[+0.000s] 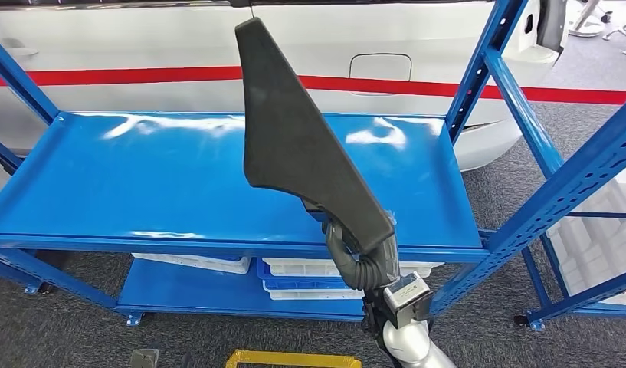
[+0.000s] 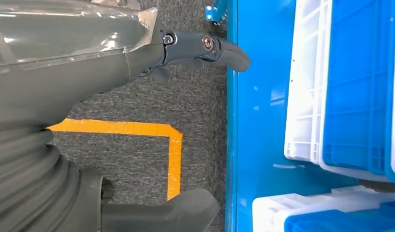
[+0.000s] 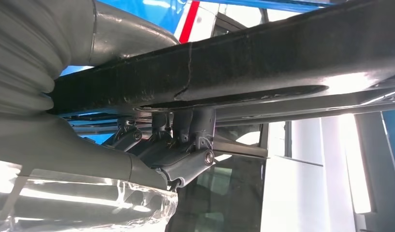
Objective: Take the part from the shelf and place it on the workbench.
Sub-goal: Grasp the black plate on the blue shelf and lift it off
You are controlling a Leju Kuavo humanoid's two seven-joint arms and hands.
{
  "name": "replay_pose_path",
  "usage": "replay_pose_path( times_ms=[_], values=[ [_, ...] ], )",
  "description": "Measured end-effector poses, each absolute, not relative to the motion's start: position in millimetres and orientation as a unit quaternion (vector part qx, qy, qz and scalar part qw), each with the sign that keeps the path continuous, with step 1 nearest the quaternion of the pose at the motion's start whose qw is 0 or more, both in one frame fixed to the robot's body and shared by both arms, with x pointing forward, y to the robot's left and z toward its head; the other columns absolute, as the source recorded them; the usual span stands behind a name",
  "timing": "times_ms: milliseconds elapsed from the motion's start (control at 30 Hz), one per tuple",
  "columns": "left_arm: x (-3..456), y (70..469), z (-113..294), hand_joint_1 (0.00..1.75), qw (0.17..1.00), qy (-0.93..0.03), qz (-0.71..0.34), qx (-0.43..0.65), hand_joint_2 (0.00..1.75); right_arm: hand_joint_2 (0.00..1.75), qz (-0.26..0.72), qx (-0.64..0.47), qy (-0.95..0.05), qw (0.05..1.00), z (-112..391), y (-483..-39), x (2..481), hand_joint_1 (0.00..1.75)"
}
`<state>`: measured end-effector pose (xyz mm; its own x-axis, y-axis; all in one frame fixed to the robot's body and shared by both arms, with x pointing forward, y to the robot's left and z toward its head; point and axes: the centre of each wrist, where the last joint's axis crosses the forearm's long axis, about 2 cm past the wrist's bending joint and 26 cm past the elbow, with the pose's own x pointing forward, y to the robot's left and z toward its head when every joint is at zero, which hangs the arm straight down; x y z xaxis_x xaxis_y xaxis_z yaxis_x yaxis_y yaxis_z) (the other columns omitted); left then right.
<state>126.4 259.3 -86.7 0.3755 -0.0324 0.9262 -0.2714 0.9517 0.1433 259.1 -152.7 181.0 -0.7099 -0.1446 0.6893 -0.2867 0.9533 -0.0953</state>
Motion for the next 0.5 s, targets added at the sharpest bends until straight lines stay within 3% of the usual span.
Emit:
replay_pose_path(
  times_ms=[500],
  values=[
    [129.1,258.7,-85.9,0.00,0.817,-0.554,0.082,0.139,1.75,1.75,0.095,0.127,-0.917,0.366,176.7,-152.9,259.0,1.75]
  ],
)
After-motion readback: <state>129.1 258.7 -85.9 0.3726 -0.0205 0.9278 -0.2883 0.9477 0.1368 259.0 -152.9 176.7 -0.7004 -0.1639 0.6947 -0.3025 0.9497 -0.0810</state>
